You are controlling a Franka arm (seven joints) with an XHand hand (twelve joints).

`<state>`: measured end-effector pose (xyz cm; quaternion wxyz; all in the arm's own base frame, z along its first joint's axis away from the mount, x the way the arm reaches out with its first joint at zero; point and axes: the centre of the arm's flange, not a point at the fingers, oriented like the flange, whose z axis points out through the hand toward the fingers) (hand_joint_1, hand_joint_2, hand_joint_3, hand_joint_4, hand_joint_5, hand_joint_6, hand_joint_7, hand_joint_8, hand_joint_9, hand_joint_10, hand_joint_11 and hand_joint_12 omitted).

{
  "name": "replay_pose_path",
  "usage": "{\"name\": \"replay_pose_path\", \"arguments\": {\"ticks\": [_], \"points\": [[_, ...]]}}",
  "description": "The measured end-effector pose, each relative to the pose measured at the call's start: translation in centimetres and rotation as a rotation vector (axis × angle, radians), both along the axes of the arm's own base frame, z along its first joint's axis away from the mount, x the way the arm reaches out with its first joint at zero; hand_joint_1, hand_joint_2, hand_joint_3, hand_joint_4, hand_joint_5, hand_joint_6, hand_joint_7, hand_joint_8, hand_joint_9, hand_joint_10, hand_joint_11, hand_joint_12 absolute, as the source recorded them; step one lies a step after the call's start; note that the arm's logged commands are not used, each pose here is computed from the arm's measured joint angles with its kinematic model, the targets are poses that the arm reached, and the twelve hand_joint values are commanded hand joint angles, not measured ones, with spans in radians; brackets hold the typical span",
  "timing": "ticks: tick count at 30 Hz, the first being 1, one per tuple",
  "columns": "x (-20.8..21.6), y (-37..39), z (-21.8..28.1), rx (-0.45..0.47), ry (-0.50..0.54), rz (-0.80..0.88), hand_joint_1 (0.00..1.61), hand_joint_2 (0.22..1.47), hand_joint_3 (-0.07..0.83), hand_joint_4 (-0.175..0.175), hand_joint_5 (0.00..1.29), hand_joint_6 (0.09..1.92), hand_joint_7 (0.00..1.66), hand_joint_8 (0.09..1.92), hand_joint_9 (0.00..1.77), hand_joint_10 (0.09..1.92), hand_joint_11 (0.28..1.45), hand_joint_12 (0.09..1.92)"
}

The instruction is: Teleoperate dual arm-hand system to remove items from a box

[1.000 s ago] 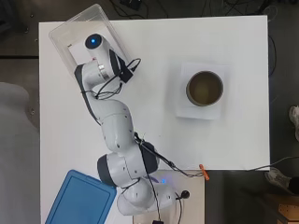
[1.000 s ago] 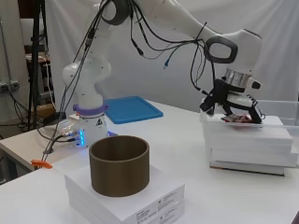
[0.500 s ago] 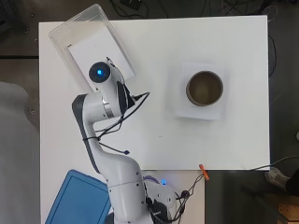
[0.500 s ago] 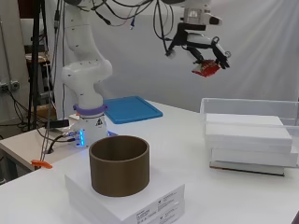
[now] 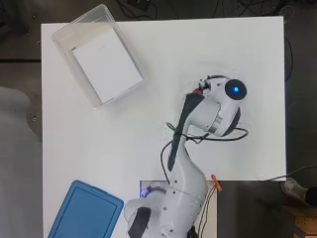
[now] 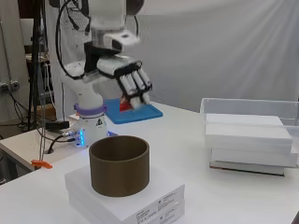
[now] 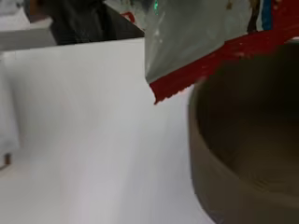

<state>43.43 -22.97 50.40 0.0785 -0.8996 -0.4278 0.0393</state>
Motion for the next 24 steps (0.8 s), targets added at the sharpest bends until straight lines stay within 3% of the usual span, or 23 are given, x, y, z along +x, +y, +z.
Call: {"name": "replay_pose_path", "arguments": {"ticks": [1,2,3,4,5,6,8,10,12,14,15,16,19,22,24], "points": [[0.3,-2.1,-1.6,-0.039,0.053,-0.040,0.93,1.21,0.005,0.175,0.79,1.27,0.70,0.09,0.85,0.09,0.79,0.09],[0.5,-3.7,-2.2,-0.073,0.079,-0.066,1.08,1.20,0.003,0.062,0.73,1.36,0.73,0.39,0.92,0.37,0.82,0.09],[0.6,-4.9,-2.3,-0.095,0.092,-0.078,1.25,1.19,0.007,-0.042,0.63,1.45,0.75,0.76,0.95,0.75,0.78,0.54],[0.8,-5.9,-2.1,-0.104,0.093,-0.076,1.41,1.18,0.007,-0.044,0.55,1.20,0.74,0.99,0.94,1.03,0.72,0.99],[1.3,-6.6,-2.1,-0.092,0.083,-0.060,1.51,1.16,0.004,-0.039,0.52,0.83,0.72,1.11,0.92,1.21,0.69,1.28],[1.7,-7.0,-2.4,-0.066,0.074,-0.045,1.56,1.16,0.002,-0.032,0.54,0.51,0.72,1.17,0.90,1.31,0.67,1.44],[1.9,-7.7,-3.2,0.006,0.044,-0.028,1.60,1.15,0.000,-0.019,0.59,0.17,0.70,1.22,0.90,1.35,0.65,1.56],[0.8,-8.7,-0.9,0.045,-0.026,-0.062,1.61,1.15,0.000,-0.011,0.61,0.09,0.66,1.29,0.91,1.34,0.66,1.53],[-1.8,-10.4,3.3,0.008,-0.086,-0.122,1.61,1.15,0.001,-0.010,0.62,0.09,0.64,1.35,0.90,1.38,0.68,1.45],[-4.0,-11.4,6.5,-0.039,-0.122,-0.147,1.53,1.19,0.006,-0.118,0.54,1.02,0.70,1.29,0.92,1.34,0.65,1.51],[-4.5,-11.5,7.5,-0.051,-0.136,-0.143,1.50,1.20,0.004,-0.146,0.50,1.29,0.70,1.30,0.91,1.36,0.64,1.54],[-4.5,-11.3,8.3,-0.054,-0.152,-0.121,1.44,1.23,0.003,-0.153,0.47,1.44,0.70,1.33,0.90,1.39,0.63,1.50],[-1.8,-9.8,7.4,-0.022,-0.162,-0.027,1.34,1.26,0.001,-0.164,0.43,1.54,0.69,1.39,0.89,1.46,0.63,1.43],[3.7,-7.6,2.0,0.036,-0.102,0.077,1.33,1.27,0.001,-0.174,0.42,1.52,0.68,1.42,0.89,1.47,0.63,1.42],[7.3,-6.5,-4.6,0.062,-0.006,0.112,1.33,1.27,0.001,-0.175,0.42,1.51,0.68,1.43,0.89,1.46,0.63,1.42]]}}
